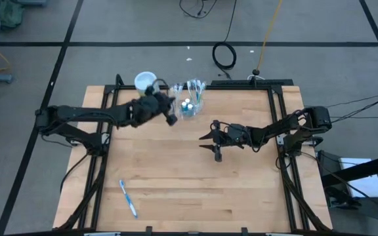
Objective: Pick & Place toothbrushing station
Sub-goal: Put the purple toothbrush into the transparent organizer
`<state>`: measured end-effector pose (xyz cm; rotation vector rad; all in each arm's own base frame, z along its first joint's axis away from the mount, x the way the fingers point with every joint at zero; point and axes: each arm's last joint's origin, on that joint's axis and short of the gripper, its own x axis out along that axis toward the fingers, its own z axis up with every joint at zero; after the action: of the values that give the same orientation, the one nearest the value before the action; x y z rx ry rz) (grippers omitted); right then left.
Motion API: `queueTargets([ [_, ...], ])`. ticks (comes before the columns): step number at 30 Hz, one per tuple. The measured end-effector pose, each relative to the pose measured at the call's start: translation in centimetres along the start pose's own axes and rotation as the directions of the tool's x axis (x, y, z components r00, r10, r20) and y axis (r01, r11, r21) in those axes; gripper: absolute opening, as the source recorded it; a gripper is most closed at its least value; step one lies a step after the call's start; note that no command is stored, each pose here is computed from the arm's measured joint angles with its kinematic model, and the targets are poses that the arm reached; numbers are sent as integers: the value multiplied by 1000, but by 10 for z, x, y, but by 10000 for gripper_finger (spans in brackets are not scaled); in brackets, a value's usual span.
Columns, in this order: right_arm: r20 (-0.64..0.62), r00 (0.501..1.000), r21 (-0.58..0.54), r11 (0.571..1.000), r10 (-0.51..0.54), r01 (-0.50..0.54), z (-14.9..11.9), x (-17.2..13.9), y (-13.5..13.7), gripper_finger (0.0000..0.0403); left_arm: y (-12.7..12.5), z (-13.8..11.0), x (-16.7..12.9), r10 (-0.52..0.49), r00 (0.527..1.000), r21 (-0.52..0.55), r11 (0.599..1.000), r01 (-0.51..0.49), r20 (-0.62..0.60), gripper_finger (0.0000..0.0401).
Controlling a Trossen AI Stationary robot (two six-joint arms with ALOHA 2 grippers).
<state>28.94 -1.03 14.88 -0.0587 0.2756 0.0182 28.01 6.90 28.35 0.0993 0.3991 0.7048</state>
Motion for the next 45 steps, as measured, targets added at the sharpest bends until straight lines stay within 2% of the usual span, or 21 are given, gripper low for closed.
queueTargets([
  [3,-2,1000,3,1000,-11,11,0,0,-3,141,14,18,0,70,996,27,997,-72,60,1],
  [8,-4,1000,8,1000,-27,27,-1,0,-8,141,32,40,3,116,987,31,992,-120,115,1],
  [11,-10,999,15,999,-33,33,-2,-1,-10,141,40,41,6,146,983,52,987,-152,108,0],
  [15,-11,999,17,999,-36,36,-2,-1,-11,141,51,40,10,177,980,23,984,-179,93,0],
  [23,-11,999,15,999,-36,36,-2,-1,-11,141,51,26,21,93,996,-44,995,-93,-2,0],
  [32,-19,999,16,999,-35,36,-2,-1,-11,141,37,1,48,75,987,-4,997,-77,-138,1],
  [39,-23,999,16,999,-35,35,-3,-1,-11,141,32,-14,58,79,968,137,989,-47,-238,2],
  [42,-26,999,15,999,-34,35,-3,-1,-11,141,30,-17,56,45,964,69,997,-28,-262,2],
  [45,-25,999,9,999,-35,35,-3,-1,-11,141,26,-19,55,-39,956,24,999,48,-290,2],
])
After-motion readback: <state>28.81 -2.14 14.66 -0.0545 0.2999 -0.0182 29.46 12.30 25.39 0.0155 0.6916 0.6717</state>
